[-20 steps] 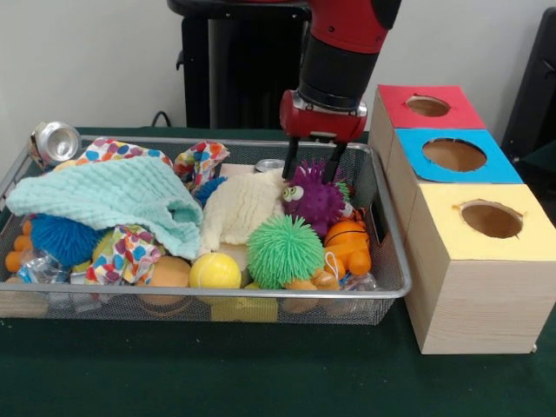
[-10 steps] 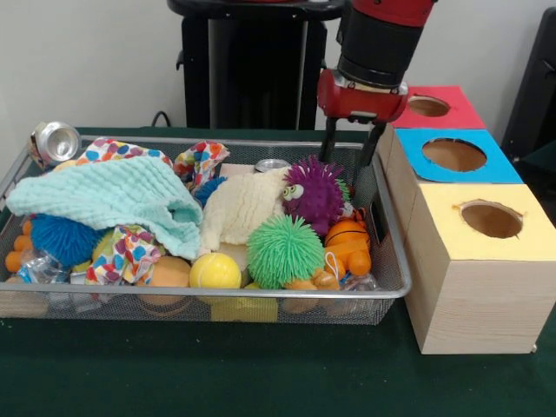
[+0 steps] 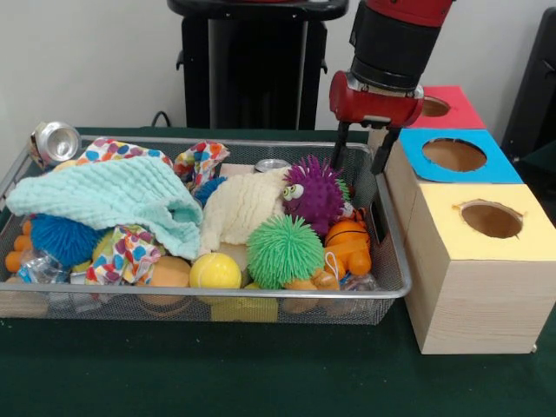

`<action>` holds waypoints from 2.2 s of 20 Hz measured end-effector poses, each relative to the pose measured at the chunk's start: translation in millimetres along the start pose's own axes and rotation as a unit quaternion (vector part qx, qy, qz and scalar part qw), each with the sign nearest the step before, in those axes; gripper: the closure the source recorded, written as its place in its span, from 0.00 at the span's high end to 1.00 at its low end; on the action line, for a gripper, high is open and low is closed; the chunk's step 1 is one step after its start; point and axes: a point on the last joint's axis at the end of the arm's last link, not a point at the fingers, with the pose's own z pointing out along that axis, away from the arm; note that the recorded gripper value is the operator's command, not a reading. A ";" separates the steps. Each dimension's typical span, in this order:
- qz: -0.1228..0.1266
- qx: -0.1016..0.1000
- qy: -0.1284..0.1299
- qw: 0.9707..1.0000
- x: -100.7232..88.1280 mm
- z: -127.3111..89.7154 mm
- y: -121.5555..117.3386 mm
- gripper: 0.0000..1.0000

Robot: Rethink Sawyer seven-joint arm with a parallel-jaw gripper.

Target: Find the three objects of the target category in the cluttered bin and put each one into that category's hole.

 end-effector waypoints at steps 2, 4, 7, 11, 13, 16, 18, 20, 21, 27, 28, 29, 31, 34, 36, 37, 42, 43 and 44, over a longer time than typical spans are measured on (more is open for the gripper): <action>0.005 -0.002 0.002 1.000 -2.5 4.9 0.0 1.00; 0.012 -0.006 0.006 1.000 -4.1 12.0 0.5 1.00; 0.014 -0.007 0.010 1.000 -4.3 18.6 2.3 1.00; 0.012 -0.007 0.014 1.000 -3.5 25.8 4.6 1.00; 0.011 -0.007 0.017 1.000 -2.9 29.0 6.3 1.00; 0.010 -0.007 0.018 1.000 -3.3 33.1 9.0 1.00; 0.010 -0.007 0.018 1.000 -4.7 34.4 9.8 1.00; 0.009 -0.006 0.014 1.000 -9.8 35.5 10.8 1.00; 0.009 -0.005 0.014 1.000 -10.8 35.6 11.0 1.00; 0.014 -0.006 -0.001 1.000 -34.3 37.3 11.9 1.00; 0.015 -0.007 -0.002 1.000 -36.4 37.1 11.9 1.00; 0.016 -0.007 -0.002 1.000 -38.4 36.9 11.7 1.00; 0.019 -0.009 -0.001 1.000 -44.2 35.9 11.5 1.00; 0.023 -0.012 0.002 1.000 -50.3 34.3 11.6 1.00; 0.027 -0.015 0.003 1.000 -56.0 33.3 11.8 1.00; 0.027 -0.015 0.002 1.000 -56.8 33.3 11.7 1.00; 0.034 -0.018 0.001 0.999 -64.3 39.9 10.2 1.00; 0.035 -0.018 0.002 0.999 -64.2 41.3 10.1 1.00; 0.035 -0.018 0.003 0.999 -63.8 43.3 10.1 1.00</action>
